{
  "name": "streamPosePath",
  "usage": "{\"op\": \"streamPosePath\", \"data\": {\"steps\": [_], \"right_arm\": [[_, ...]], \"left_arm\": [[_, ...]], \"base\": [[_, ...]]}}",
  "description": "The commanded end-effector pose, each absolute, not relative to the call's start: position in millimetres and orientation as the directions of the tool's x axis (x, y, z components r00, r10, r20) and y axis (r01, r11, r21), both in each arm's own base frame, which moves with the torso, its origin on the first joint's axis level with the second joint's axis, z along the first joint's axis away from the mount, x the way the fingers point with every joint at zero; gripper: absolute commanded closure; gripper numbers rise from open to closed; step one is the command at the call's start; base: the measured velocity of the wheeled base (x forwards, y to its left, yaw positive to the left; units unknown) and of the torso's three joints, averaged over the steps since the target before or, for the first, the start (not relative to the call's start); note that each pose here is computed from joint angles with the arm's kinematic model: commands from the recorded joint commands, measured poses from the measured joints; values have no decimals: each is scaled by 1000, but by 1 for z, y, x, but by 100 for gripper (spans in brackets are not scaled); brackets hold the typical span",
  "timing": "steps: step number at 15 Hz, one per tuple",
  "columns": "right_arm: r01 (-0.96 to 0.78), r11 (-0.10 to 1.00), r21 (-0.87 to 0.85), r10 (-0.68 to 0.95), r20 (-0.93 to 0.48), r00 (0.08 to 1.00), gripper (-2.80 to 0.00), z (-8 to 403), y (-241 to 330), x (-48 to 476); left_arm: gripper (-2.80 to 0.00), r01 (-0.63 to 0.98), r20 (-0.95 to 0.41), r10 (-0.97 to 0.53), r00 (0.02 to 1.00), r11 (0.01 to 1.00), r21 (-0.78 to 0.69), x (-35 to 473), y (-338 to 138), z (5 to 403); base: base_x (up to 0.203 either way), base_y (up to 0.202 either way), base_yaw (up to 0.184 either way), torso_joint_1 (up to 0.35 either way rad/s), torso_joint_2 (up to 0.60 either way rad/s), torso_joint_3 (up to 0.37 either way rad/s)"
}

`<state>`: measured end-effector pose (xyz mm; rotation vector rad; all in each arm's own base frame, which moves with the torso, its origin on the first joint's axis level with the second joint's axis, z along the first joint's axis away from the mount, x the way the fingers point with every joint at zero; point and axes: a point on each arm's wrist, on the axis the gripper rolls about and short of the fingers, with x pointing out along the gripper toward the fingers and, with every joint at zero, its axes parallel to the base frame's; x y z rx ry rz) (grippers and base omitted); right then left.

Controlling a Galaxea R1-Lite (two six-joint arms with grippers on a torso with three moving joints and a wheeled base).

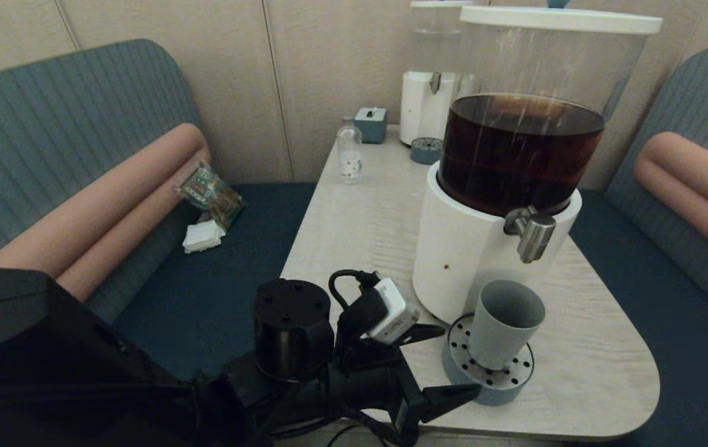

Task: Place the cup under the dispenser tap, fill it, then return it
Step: Place the cup next to the water dispenser

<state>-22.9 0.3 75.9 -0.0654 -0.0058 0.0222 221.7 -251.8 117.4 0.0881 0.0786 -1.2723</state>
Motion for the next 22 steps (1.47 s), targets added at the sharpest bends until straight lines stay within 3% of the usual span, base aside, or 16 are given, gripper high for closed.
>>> {"op": "streamPosePath", "data": {"steps": [1, 6, 14, 22], "right_arm": [[-23, 998, -66, 23, 6, 1000, 0, 75, 0, -23], [-23, 998, -66, 23, 6, 1000, 0, 76, 0, -23], [-23, 998, -66, 23, 6, 1000, 0, 76, 0, -23], [-23, 998, -66, 23, 6, 1000, 0, 75, 0, -23]], "left_arm": [[-280, 963, -108, -957, 270, 269, 19, 226, -270, 109], [-280, 953, -107, -947, 303, 302, 28, 242, -292, 95], [-280, 928, -118, -921, 372, 370, 34, 242, -289, 94], [-280, 927, -90, -923, 374, 373, 32, 233, -276, 105]], "base": [[0, 0, 0, 0, 0, 0], [0, 0, 0, 0, 0, 0], [0, 0, 0, 0, 0, 0], [0, 0, 0, 0, 0, 0]]}}
